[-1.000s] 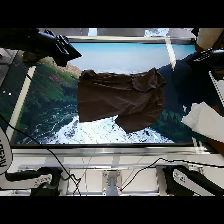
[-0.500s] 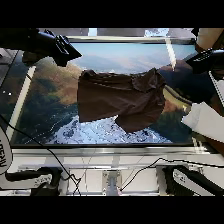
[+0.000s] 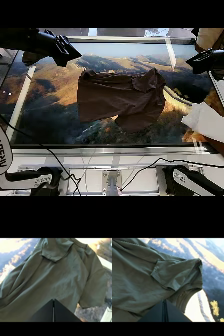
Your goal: Fold the shirts.
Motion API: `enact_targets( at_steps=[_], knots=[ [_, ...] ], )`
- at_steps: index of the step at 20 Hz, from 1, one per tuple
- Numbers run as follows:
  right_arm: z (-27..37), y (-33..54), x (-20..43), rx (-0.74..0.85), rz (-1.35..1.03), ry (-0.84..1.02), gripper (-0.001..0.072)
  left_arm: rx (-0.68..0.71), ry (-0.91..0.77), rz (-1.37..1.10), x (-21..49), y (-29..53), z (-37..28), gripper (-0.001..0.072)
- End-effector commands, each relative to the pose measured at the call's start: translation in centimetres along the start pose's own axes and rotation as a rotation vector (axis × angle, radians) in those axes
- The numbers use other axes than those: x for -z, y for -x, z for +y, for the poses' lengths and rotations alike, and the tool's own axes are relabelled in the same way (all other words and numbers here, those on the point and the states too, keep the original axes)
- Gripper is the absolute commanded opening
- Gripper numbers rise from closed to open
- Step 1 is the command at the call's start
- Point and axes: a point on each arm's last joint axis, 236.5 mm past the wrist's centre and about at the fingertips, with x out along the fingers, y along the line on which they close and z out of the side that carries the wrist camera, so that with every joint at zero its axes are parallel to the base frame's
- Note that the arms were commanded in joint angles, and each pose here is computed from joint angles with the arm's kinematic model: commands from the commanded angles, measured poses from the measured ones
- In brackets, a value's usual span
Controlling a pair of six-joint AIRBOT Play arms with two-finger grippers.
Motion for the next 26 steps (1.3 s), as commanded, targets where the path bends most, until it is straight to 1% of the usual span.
enact_targets(
  at_steps=[1,3,5,7,12,14,15,16,17,18,19,20,21,22,23,24,26],
  knots=[
    [0.0,0.0,0.0,-0.001,0.000,0.000,0.0023,0.015,0.004,-0.021,-0.5,0.0,-0.3,0.0013],
    [0.0,0.0,0.0,-0.001,0.000,0.000,0.0023,0.091,0.081,-0.077,-1.8,-0.5,-1.6,0.0013],
    [0.0,0.0,0.0,-0.001,0.000,0.000,0.0024,0.209,0.186,-0.136,-3.3,-0.8,-3.4,0.0013],
    [0.0,0.0,0.0,-0.001,0.000,0.000,0.0023,0.270,0.208,-0.171,-4.2,-0.7,-4.3,0.0014],
    [0.0,0.0,0.0,-0.001,0.000,0.000,0.0024,0.268,0.236,-0.200,-4.9,-0.6,-4.1,0.0013],
    [0.0,0.0,0.0,-0.001,0.000,0.000,0.0023,0.270,0.312,-0.179,-4.6,-0.7,-4.0,0.0013],
    [0.0,0.0,0.0,-0.001,0.000,0.000,0.0024,0.255,0.355,-0.155,-4.1,-0.9,-3.7,0.0013],
    [0.1,0.0,-0.1,-0.004,-0.004,-0.001,0.0024,0.212,0.399,-0.098,-2.8,-1.3,-2.9,0.0015],
    [0.1,-0.1,-0.5,-0.004,-0.021,-0.004,0.0024,0.136,0.444,-0.018,-0.7,-1.8,-1.5,0.0084],
    [-0.6,-0.2,-1.5,0.020,-0.061,-0.006,0.0023,0.038,0.501,0.080,2.1,-2.0,0.3,0.0280],
    [-1.4,0.0,-2.4,0.056,-0.103,-0.013,0.0024,-0.078,0.564,0.198,5.4,-1.7,2.2,0.0392],
    [-1.8,0.0,-2.7,0.067,-0.117,-0.051,0.0024,-0.175,0.593,0.314,8.6,-1.0,3.6,0.0401],
    [-1.8,-0.6,-2.3,0.056,-0.099,-0.118,0.0101,-0.254,0.611,0.437,11.7,0.0,4.6,0.0401],
    [-2.1,-1.8,-0.8,0.046,-0.048,-0.214,0.0306,-0.290,0.626,0.525,13.9,0.4,5.1,0.0401],
    [-2.6,-3.4,1.5,0.052,0.031,-0.279,0.0360,-0.299,0.642,0.573,15.3,0.1,5.4,0.0401],
    [-2.9,-5.3,4.7,0.052,0.134,-0.332,0.0360,-0.284,0.665,0.613,16.7,-0.8,5.3,0.0401],
    [-2.4,-9.6,12.9,0.027,0.388,-0.423,0.0361,-0.274,0.750,0.717,20.3,-2.9,5.3,0.0401]
  ],
)
